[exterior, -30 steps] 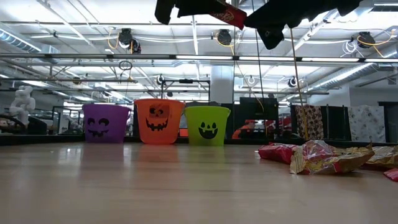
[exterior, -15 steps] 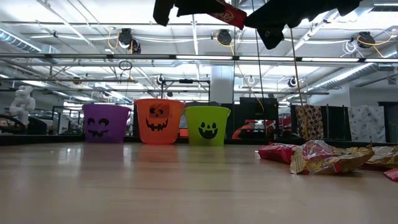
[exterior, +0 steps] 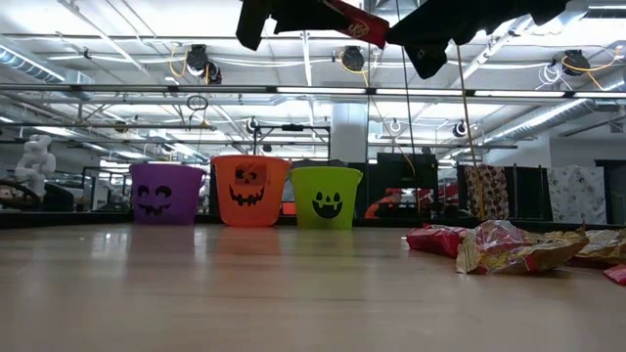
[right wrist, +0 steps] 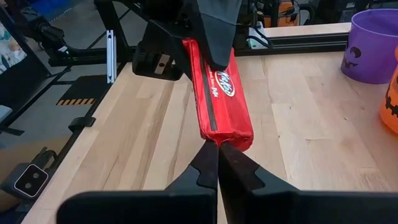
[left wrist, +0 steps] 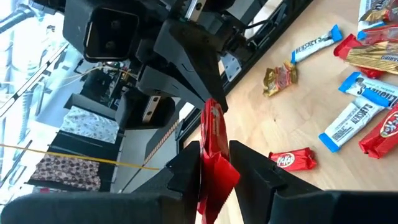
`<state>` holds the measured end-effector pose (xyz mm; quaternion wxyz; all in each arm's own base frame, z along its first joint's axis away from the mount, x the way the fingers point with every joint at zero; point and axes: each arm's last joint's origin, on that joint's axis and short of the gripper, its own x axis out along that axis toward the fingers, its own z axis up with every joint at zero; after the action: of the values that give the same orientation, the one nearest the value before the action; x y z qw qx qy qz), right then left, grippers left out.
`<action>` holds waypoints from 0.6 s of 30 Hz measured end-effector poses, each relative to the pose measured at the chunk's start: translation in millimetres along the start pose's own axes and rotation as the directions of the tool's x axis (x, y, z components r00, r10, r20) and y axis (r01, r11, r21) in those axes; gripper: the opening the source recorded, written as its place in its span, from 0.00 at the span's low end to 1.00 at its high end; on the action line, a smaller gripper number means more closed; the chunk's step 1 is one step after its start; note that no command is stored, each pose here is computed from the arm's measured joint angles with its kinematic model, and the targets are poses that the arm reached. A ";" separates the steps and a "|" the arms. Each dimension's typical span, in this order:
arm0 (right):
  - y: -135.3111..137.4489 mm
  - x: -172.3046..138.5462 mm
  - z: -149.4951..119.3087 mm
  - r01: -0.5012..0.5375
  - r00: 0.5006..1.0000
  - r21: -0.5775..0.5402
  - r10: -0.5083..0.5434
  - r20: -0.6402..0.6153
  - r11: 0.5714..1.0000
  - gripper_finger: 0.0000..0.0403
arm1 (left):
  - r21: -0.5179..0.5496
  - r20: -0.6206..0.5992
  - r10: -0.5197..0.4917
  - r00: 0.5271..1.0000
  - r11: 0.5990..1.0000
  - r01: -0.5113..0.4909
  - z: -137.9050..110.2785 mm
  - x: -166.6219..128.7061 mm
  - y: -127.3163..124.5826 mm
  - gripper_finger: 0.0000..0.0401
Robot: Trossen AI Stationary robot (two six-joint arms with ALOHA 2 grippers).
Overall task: Sort candy by brand, put in halloween buckets
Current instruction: Put the red chocolate bar into the green bucket
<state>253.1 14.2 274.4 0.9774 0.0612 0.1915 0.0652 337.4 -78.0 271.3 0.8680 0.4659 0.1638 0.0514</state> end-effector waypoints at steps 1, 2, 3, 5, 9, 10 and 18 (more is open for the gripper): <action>0.0 0.0 -0.1 0.000 1.000 0.000 0.000 -0.001 1.000 0.00 | 0.004 0.000 0.000 1.000 1.000 0.000 0.0 0.0 0.0 0.22; 0.0 0.0 -0.1 0.000 1.000 0.000 0.000 -0.001 1.000 0.00 | 0.014 -0.001 0.000 1.000 1.000 0.000 -0.1 0.0 0.0 0.22; 0.0 0.0 -0.2 0.000 1.000 0.000 0.000 -0.002 1.000 0.00 | 0.019 -0.002 0.000 1.000 1.000 0.000 -0.1 0.0 0.0 0.22; 0.0 0.0 -0.2 0.000 1.000 0.000 0.000 -0.002 1.000 0.00 | 0.019 -0.002 0.001 1.000 1.000 -0.001 -0.1 0.0 0.0 0.22; -0.1 0.0 -0.5 0.001 1.000 0.001 -0.001 -0.005 1.000 0.00 | 0.021 -0.002 0.001 1.000 1.000 -0.001 -0.1 0.0 0.0 0.22; 0.0 0.0 -0.4 0.000 1.000 0.000 0.000 -0.004 1.000 0.00 | 0.023 -0.001 0.001 1.000 1.000 -0.001 0.0 0.0 0.0 0.22; 0.0 0.0 -0.4 0.001 1.000 0.000 -0.001 -0.004 1.000 0.00 | 0.023 -0.001 0.001 1.000 1.000 -0.001 0.0 0.0 0.1 0.22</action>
<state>252.9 14.2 274.0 0.9770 0.0612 0.1937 0.0650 337.4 -78.0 271.3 0.8624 0.4761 0.1646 0.0504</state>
